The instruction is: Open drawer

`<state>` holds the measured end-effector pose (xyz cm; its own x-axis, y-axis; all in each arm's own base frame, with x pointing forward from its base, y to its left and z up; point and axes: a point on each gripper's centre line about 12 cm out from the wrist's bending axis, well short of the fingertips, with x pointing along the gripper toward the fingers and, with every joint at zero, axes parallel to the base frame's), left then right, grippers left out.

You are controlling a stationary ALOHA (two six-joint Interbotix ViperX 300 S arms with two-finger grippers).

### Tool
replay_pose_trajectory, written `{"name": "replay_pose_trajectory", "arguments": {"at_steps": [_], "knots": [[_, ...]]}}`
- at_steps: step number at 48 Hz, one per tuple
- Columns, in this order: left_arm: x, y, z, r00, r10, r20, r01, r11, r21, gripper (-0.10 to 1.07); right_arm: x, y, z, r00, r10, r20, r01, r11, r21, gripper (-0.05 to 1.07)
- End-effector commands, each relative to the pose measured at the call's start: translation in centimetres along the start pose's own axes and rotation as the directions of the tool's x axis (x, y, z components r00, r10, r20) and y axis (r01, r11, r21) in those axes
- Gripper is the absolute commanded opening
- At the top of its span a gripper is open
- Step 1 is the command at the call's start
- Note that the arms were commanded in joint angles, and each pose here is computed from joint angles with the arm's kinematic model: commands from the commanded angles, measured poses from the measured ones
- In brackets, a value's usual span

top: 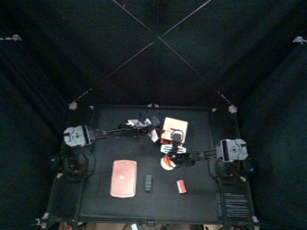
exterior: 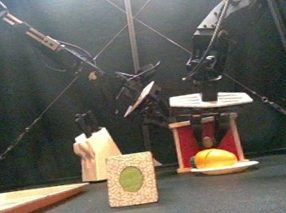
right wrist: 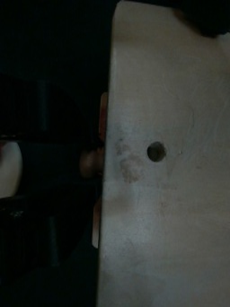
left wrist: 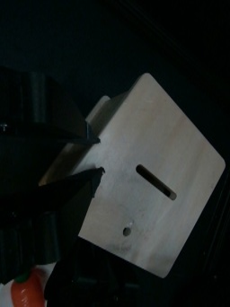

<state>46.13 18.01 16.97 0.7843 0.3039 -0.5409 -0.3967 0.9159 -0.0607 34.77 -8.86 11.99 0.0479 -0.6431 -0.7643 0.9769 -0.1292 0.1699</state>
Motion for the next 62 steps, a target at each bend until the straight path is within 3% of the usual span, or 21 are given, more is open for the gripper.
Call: {"name": "replay_pose_trajectory", "arguments": {"at_steps": [1,62], "knots": [[-0.3,0.0,0.7,1.000,0.002,0.015,-0.002,1.000,0.008,0.71,-0.7,0.4,0.5,1.000,0.019,-0.003,-0.019,1.000,0.020,0.51],[-0.4,0.1,0.9,1.000,0.006,0.017,-0.006,1.000,0.008,0.71,-7.5,1.2,-6.9,0.981,0.147,-0.127,-0.158,0.985,-0.074,0.51]]}}
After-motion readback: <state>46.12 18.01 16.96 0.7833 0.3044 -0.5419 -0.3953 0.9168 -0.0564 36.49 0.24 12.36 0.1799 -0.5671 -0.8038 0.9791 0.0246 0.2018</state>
